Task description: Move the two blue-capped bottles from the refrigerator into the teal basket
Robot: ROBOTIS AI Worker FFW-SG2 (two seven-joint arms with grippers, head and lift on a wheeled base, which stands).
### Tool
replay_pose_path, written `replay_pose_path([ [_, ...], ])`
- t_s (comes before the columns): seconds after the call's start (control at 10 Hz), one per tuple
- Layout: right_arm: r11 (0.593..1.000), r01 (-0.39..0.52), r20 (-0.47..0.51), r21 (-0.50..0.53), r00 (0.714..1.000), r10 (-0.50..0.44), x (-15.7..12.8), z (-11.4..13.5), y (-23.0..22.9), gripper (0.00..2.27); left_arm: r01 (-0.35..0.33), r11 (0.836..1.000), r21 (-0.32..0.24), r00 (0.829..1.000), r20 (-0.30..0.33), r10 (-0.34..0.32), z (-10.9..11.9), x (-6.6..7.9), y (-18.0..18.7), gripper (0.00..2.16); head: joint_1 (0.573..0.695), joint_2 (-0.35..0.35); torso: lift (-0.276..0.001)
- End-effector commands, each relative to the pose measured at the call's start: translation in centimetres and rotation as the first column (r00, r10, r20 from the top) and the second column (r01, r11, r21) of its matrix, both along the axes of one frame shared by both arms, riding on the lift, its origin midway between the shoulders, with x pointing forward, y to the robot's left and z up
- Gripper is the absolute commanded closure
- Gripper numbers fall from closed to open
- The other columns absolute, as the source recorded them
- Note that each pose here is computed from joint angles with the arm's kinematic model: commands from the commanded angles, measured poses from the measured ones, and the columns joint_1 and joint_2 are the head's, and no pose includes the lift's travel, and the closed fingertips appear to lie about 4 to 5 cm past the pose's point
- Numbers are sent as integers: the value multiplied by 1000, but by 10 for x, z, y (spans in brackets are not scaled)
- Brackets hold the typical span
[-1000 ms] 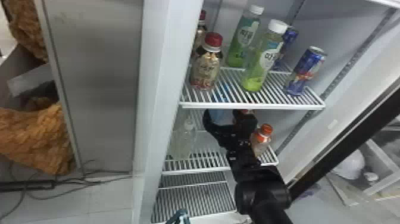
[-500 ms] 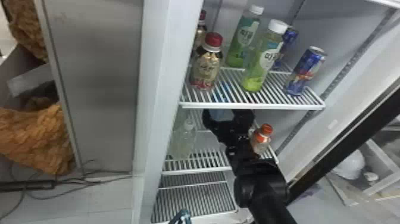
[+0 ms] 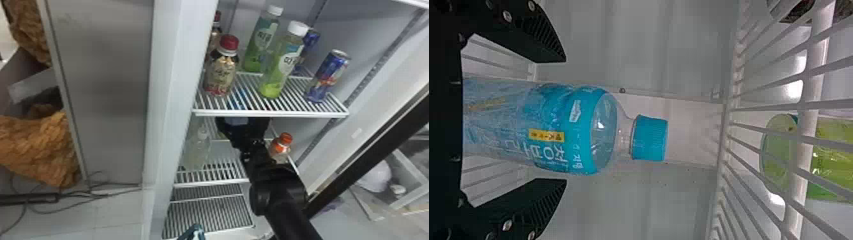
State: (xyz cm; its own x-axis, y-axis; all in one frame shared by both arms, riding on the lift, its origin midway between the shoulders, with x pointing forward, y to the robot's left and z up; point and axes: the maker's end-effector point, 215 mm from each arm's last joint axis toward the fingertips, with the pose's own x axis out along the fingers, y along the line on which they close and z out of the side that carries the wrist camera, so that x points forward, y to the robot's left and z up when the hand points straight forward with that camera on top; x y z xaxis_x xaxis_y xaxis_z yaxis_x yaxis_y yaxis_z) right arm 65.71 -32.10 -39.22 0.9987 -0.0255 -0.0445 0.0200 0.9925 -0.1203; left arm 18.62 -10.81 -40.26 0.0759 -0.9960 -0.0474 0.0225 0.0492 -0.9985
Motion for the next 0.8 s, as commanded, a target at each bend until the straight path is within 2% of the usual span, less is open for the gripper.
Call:
replay_pose_path([
  [0.0, 1000, 1, 2, -2, 1000, -1, 0, 1, -1, 337, 0, 1000, -2, 1000, -2, 0, 0, 0, 0, 1136, 695, -350, -141],
  [0.1, 1000, 4, -2, -3, 1000, -4, -3, -3, -3, 510, 0, 1000, -2, 1000, -2, 0, 0, -1, 0, 1136, 695, -350, -141],
  [0.3, 1000, 13, 20, 1, 1000, -13, -12, -3, -10, 536, -1, 1000, -4, 1000, -8, 1, 0, -2, 1, 1138, 695, -350, -141],
  [0.7, 1000, 6, 103, -1, 995, -6, -30, 18, -11, 538, -2, 1000, -5, 1000, -9, 2, 0, -2, 2, 1136, 695, -350, -141],
])
